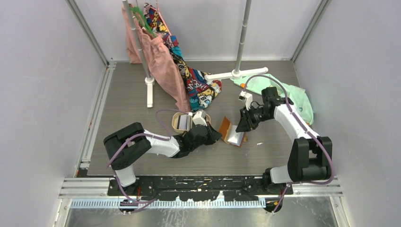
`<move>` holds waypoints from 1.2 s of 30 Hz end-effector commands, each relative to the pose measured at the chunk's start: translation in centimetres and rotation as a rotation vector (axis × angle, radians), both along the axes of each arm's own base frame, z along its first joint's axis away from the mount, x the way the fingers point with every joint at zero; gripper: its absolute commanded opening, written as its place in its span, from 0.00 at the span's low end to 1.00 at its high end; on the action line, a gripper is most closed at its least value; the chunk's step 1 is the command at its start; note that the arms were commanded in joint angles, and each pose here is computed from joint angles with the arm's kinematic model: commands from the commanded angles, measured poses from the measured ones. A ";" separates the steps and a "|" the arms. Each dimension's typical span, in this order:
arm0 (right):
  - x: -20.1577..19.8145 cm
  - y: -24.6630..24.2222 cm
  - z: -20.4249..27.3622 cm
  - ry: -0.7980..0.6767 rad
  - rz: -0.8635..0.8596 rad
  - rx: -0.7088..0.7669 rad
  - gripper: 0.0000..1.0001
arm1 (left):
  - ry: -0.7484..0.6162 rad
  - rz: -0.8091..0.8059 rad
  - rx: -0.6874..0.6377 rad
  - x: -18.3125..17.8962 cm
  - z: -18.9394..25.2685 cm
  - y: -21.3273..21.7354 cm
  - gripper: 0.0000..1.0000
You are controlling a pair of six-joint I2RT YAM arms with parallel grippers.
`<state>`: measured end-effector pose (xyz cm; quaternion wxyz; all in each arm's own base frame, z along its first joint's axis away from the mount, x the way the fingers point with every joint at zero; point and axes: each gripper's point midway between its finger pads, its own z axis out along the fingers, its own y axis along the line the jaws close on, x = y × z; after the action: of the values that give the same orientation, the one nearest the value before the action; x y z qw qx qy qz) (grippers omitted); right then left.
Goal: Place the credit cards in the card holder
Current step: Open the card holder at the center of the board.
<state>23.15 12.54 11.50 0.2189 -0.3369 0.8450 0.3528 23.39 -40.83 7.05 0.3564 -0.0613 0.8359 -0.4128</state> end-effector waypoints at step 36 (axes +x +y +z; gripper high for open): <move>5.9 -3.8 -7.3 0.505 -0.598 -0.105 0.48 | -0.057 0.116 -0.025 2.1 0.4 -2.2 0.00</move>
<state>27.41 9.80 3.43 0.0475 0.0046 0.9465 0.3191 25.01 -41.84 5.85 0.3889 -0.0965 0.8309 -0.3861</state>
